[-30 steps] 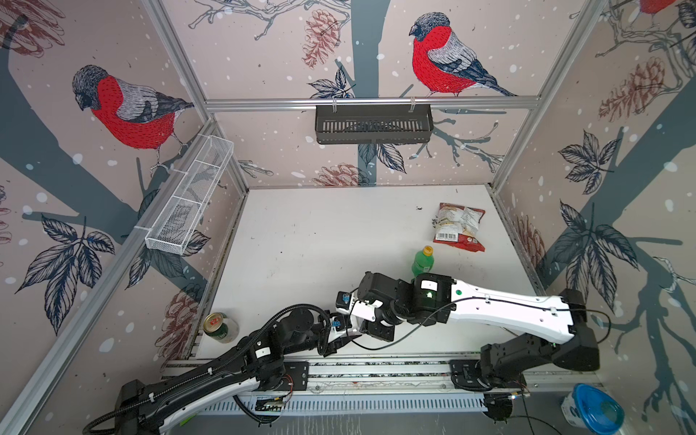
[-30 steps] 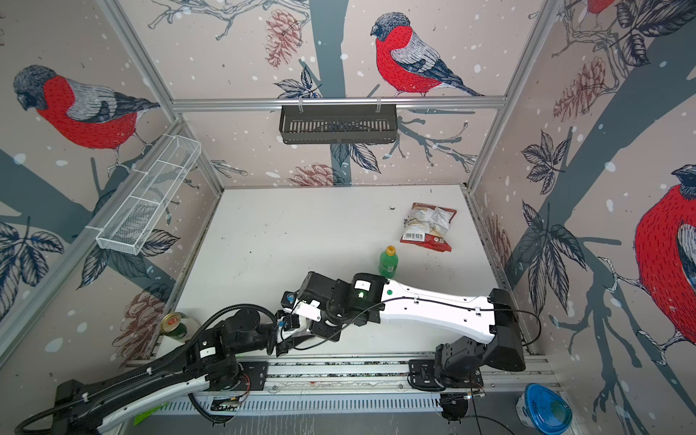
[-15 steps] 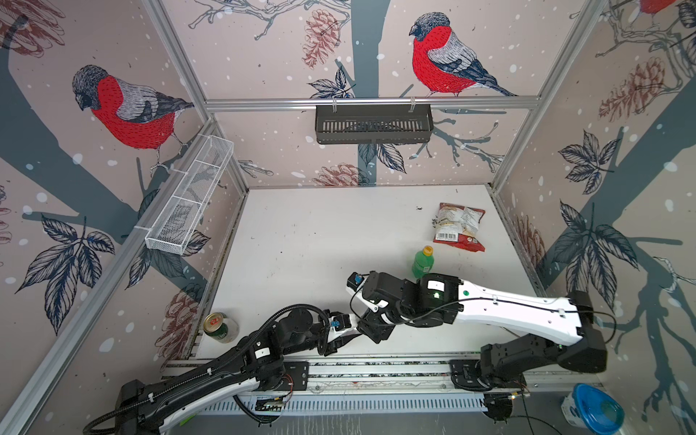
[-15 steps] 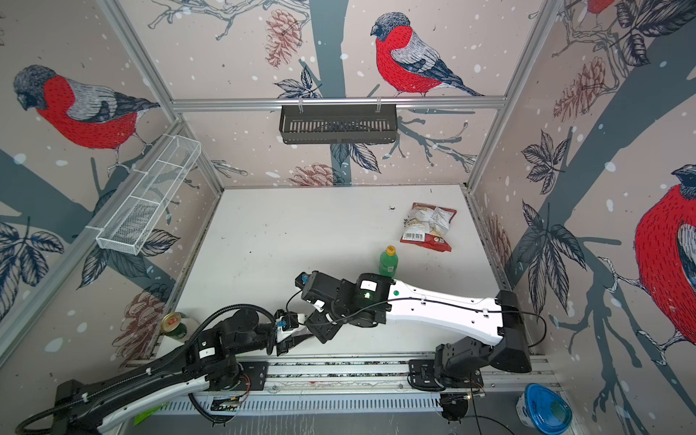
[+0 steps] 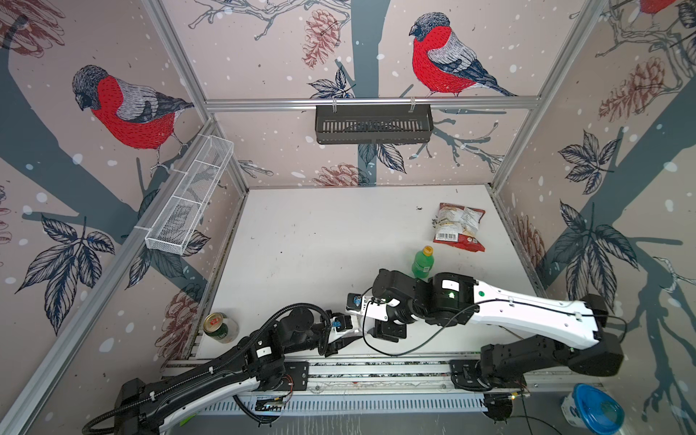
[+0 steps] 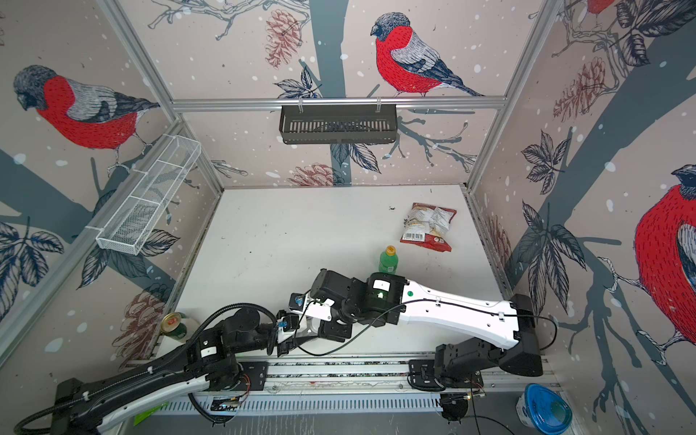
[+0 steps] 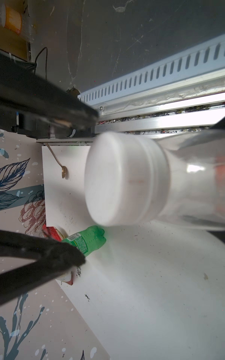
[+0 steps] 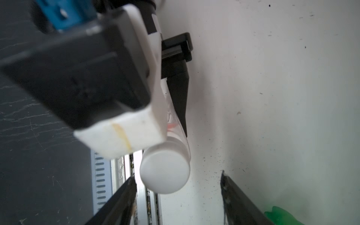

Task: Screw on the bottle caps
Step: Screw the bottle cap onto the plastic bottle.

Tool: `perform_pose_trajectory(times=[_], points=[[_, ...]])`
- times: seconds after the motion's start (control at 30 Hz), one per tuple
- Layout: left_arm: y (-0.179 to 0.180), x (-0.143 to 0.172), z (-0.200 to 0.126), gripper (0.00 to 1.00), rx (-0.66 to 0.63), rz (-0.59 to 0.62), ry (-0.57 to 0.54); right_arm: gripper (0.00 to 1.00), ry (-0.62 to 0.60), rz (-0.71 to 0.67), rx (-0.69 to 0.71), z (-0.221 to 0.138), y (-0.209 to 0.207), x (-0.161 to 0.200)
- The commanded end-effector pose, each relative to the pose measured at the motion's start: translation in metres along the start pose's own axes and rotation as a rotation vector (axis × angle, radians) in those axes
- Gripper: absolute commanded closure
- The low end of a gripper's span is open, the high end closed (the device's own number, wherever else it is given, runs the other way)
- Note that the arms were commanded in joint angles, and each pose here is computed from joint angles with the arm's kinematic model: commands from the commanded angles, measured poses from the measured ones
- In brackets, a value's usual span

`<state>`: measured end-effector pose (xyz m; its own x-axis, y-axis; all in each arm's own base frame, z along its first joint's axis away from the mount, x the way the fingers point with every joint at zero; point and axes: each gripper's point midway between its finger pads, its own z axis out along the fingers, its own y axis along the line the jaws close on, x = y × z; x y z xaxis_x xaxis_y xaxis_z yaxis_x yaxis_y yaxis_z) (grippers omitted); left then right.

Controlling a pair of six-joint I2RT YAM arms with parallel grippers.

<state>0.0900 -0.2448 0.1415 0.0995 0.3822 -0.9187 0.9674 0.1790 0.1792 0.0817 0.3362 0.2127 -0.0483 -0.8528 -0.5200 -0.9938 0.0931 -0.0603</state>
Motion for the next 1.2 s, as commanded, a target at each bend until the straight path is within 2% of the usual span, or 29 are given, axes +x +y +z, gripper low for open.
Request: perform_pose_trajectory(times=[0.0,0.27,0.37,0.5,0.67,0.8,0.97,1.0,1.1,1.17], points=[[-0.002,-0.011,-0.001,0.63,0.021,0.000,-0.040,0.34,0.027,-0.088,-0.036,0.006,0.007,0.001],[-0.002,-0.011,-0.001,0.64,0.017,-0.001,-0.042,0.52,0.041,-0.036,-0.013,0.014,0.004,-0.002],[-0.001,-0.011,-0.002,0.64,0.008,-0.001,-0.044,0.64,0.018,0.022,0.017,0.015,-0.002,-0.005],[0.006,-0.013,-0.003,0.64,-0.029,0.013,-0.048,0.84,-0.003,0.234,0.048,0.020,-0.017,-0.006],[0.020,-0.013,-0.006,0.64,-0.114,0.043,-0.039,0.90,-0.036,0.516,0.016,0.032,-0.018,-0.020],[0.029,-0.015,-0.007,0.64,-0.163,0.052,-0.041,0.90,-0.071,0.715,-0.018,0.044,-0.017,-0.026],[0.036,-0.015,-0.009,0.64,-0.205,0.064,-0.034,0.87,-0.062,0.788,-0.020,0.047,-0.017,-0.027],[0.037,-0.014,-0.009,0.64,-0.210,0.066,-0.032,0.83,-0.065,0.793,-0.020,0.046,-0.017,-0.028],[0.036,-0.013,-0.009,0.64,-0.206,0.063,-0.030,0.57,-0.066,0.784,0.006,0.039,-0.021,-0.025],[0.036,-0.012,-0.009,0.64,-0.205,0.063,-0.026,0.49,-0.071,0.765,0.032,0.031,-0.024,-0.024]])
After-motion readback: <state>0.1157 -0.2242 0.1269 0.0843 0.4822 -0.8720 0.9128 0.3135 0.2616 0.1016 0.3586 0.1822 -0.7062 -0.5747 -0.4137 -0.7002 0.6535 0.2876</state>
